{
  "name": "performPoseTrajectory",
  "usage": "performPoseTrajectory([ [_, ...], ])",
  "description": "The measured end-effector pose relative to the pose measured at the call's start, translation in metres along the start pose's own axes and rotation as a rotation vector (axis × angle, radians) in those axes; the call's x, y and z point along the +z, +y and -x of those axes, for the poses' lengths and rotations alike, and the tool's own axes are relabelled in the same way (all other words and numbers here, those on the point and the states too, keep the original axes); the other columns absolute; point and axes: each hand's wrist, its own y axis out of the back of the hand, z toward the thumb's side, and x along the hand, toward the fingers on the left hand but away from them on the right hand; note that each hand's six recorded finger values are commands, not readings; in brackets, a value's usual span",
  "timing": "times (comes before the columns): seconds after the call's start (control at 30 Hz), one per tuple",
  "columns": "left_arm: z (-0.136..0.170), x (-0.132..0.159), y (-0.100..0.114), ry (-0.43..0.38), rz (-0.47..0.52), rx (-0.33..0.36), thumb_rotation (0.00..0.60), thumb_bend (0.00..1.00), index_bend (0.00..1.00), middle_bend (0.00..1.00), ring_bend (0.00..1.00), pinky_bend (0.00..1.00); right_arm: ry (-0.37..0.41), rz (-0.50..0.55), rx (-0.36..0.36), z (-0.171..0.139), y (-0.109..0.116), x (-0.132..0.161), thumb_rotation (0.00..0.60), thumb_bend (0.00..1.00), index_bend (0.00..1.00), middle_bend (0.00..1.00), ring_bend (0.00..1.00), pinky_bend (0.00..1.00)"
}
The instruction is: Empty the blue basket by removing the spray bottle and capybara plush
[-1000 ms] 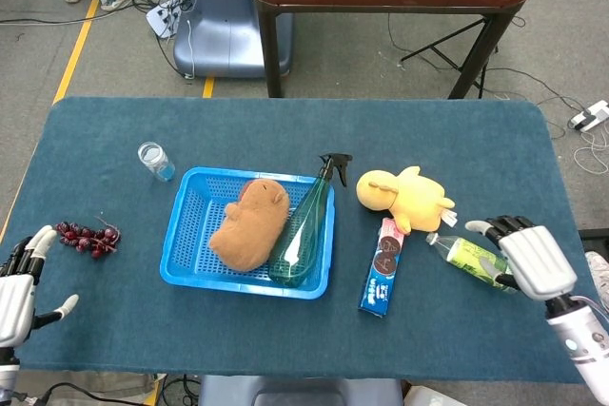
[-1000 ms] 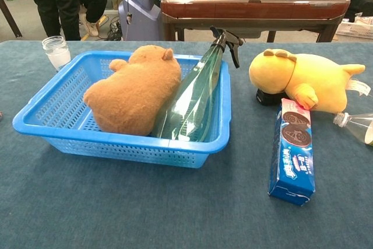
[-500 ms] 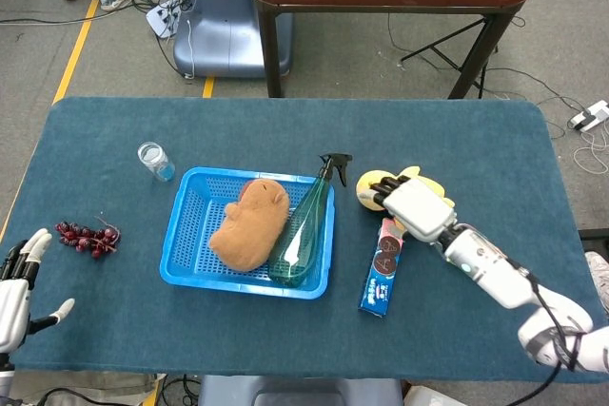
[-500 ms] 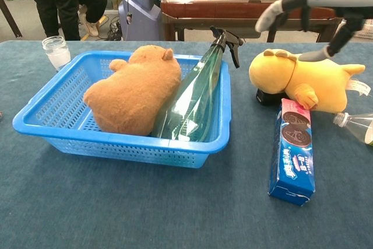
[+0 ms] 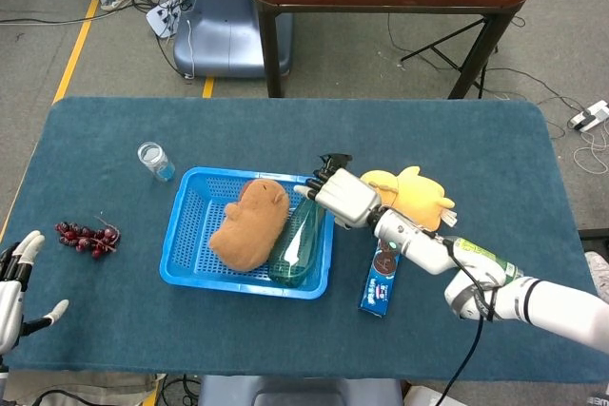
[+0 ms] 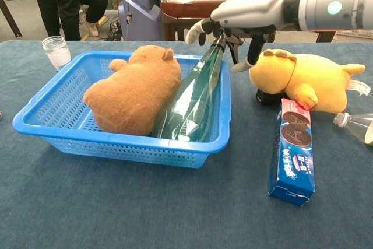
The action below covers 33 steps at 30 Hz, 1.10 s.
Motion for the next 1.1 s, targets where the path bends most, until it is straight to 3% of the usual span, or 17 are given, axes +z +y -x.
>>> performPoseTrajectory([
  [0.37, 0.003, -0.01, 0.0, 0.024, 0.006, 0.004, 0.6, 0.21, 0.05, 0.07, 0.07, 0.22, 0.009, -0.095, 0.04, 0.029, -0.003, 0.002, 0.6, 0.22, 0.21, 0.27, 0.15, 0.3],
  [1.1, 0.004, -0.019, -0.002, 0.044, 0.012, 0.004, 0.6, 0.21, 0.05, 0.07, 0.07, 0.22, 0.022, -0.162, 0.071, 0.055, -0.008, 0.01, 0.6, 0.24, 0.35, 0.39, 0.21, 0.3],
])
